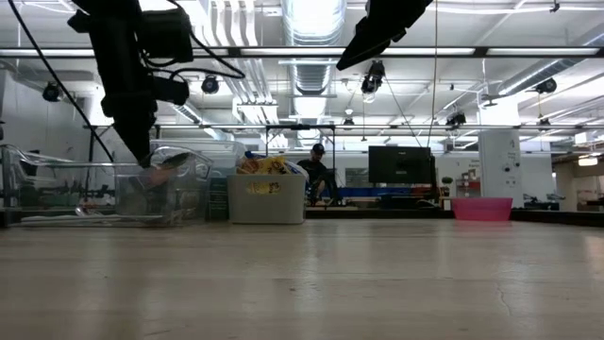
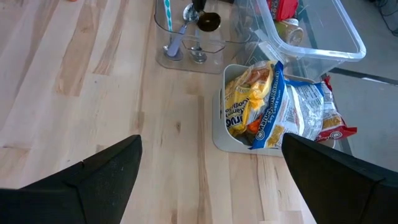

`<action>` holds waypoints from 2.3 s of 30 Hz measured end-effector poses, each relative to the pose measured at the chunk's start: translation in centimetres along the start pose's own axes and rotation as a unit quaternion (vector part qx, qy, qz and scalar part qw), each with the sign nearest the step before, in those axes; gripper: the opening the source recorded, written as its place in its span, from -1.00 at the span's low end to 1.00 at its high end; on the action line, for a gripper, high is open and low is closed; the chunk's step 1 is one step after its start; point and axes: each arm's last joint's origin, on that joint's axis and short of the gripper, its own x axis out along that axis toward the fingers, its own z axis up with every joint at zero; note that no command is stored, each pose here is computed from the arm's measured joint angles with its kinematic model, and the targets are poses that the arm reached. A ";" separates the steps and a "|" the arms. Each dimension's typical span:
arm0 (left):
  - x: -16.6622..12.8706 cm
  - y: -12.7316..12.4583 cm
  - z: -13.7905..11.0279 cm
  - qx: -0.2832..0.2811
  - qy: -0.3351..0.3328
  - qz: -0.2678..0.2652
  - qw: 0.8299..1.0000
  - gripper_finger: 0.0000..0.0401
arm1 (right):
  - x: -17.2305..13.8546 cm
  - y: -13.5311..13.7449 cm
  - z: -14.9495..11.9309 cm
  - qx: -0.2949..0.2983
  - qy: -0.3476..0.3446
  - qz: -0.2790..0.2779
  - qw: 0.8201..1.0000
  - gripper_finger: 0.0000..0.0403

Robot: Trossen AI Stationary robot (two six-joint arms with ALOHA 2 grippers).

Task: Pick & Place Food Item
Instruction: Put the green spoon into the transparent bin, then put the orange spoon into the transparent bin

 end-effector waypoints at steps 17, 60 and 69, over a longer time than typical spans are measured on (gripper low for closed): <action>0.2 -0.2 0.0 -0.071 0.003 -0.027 0.997 -0.50 | 0.0 0.0 0.0 0.000 0.000 0.000 1.000 0.91; -9.8 -12.8 -7.2 -0.424 0.181 -0.151 0.874 -0.24 | 0.0 0.0 0.0 0.000 0.000 0.000 1.000 0.91; -9.3 -17.5 -14.5 -0.522 0.176 -0.206 0.809 -0.24 | 0.0 0.0 0.0 0.000 0.000 0.000 1.000 0.91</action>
